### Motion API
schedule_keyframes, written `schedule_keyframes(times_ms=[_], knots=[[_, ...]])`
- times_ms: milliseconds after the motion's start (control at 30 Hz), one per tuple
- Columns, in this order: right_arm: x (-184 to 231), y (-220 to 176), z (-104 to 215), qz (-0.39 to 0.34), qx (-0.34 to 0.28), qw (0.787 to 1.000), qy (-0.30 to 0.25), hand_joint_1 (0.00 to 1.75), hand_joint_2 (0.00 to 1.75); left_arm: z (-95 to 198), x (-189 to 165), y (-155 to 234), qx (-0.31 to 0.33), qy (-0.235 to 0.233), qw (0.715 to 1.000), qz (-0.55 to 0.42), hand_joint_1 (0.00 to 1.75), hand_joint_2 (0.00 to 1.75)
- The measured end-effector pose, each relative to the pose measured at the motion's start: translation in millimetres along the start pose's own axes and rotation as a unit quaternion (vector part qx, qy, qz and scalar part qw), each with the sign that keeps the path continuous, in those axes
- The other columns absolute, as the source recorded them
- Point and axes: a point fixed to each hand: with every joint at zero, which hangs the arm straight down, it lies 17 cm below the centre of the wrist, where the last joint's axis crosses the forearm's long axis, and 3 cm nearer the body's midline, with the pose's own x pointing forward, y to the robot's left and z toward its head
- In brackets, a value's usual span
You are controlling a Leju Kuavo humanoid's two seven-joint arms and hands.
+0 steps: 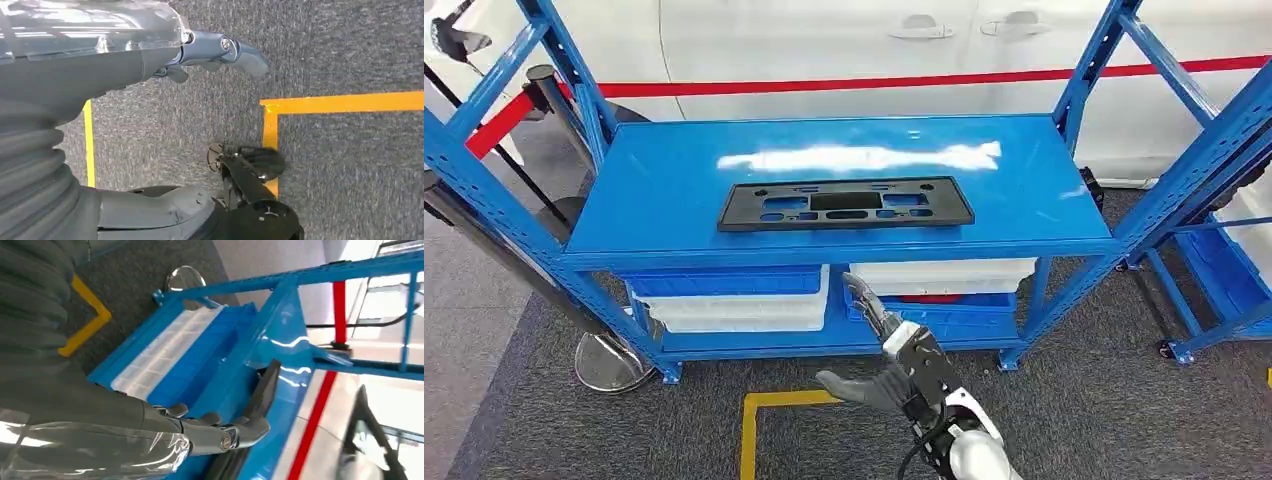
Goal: Take the parts from the cabinet and place them on the table.
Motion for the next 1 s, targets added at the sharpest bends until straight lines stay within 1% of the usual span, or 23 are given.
schedule_keyframes(times_ms=[67, 100, 300, 367, 400, 433, 467, 500, 533, 567, 600, 667, 700, 767, 833, 867, 933, 1000], knots=[[-7, 0, -4, -0.003, 0.000, 1.000, 0.013, 0.00, 1.75, -1, 1, 2, 0.001, -0.001, 1.000, -0.002, 0.00, 0.00], [-12, -1, -5, -0.006, 0.000, 1.000, 0.022, 0.00, 1.75, -1, 1, 4, 0.001, -0.001, 1.000, -0.002, 0.00, 1.75], [-35, 3, -3, -0.003, 0.003, 0.998, 0.059, 0.00, 1.75, -2, 3, 5, -0.006, -0.007, 1.000, -0.005, 0.00, 1.75], [-42, 4, -3, 0.023, 0.004, 0.997, 0.067, 0.00, 1.75, -2, 2, 4, -0.009, -0.004, 1.000, -0.003, 0.00, 1.75], [-45, 3, -5, 0.048, 0.001, 0.997, 0.068, 0.00, 1.75, -2, 3, 4, -0.010, -0.004, 1.000, -0.004, 0.00, 1.75], [-48, 0, -7, 0.092, -0.004, 0.994, 0.064, 0.00, 1.75, -2, 3, 4, -0.011, -0.003, 1.000, -0.002, 0.00, 0.00], [-45, -7, -10, 0.149, -0.020, 0.987, 0.050, 0.00, 1.75, -2, 2, 3, -0.012, -0.002, 1.000, -0.001, 0.00, 0.00], [-35, -16, -14, 0.229, -0.043, 0.972, 0.022, 0.00, 1.75, -2, 2, 3, -0.013, 0.000, 1.000, 0.000, 0.00, 0.00], [-23, -22, -17, 0.310, -0.063, 0.948, -0.008, 0.00, 1.75, -2, 2, 2, -0.014, 0.000, 1.000, 0.000, 0.00, 0.00], [-6, -25, -21, 0.408, -0.078, 0.908, -0.048, 0.00, 1.75, -2, 2, 1, -0.017, -0.001, 1.000, -0.003, 0.00, 0.00], [5, -23, -23, 0.482, -0.083, 0.869, -0.078, 0.00, 1.75, -2, 3, 0, -0.020, -0.003, 1.000, -0.005, 0.00, 0.00], [12, -16, -23, 0.573, -0.078, 0.808, -0.109, 0.00, 1.75, -2, 5, -1, -0.023, -0.006, 1.000, -0.008, 0.00, 0.00], [11, -15, -22, 0.585, -0.076, 0.800, -0.112, 0.00, 1.75, -2, 5, -2, -0.024, -0.006, 1.000, -0.008, 0.00, 0.00], [7, -21, -21, 0.580, -0.078, 0.804, -0.106, 0.00, 1.75, -2, 5, -2, -0.027, -0.007, 1.000, -0.014, 0.00, 0.00], [6, -23, -20, 0.582, -0.080, 0.802, -0.105, 0.00, 1.75, -2, 6, -2, -0.027, -0.007, 0.999, -0.017, 0.00, 0.00], [6, -23, -20, 0.584, -0.080, 0.801, -0.106, 0.00, 1.75, -3, 6, -2, -0.027, -0.007, 0.999, -0.017, 0.00, 0.00], [6, -20, -19, 0.598, -0.080, 0.790, -0.111, 0.00, 1.75, -3, 6, -1, -0.026, -0.005, 1.000, -0.017, 0.00, 0.00], [4, -19, -18, 0.603, -0.076, 0.786, -0.110, 0.00, 1.75, -3, 6, -1, -0.026, -0.005, 0.999, -0.020, 0.00, 0.00]])
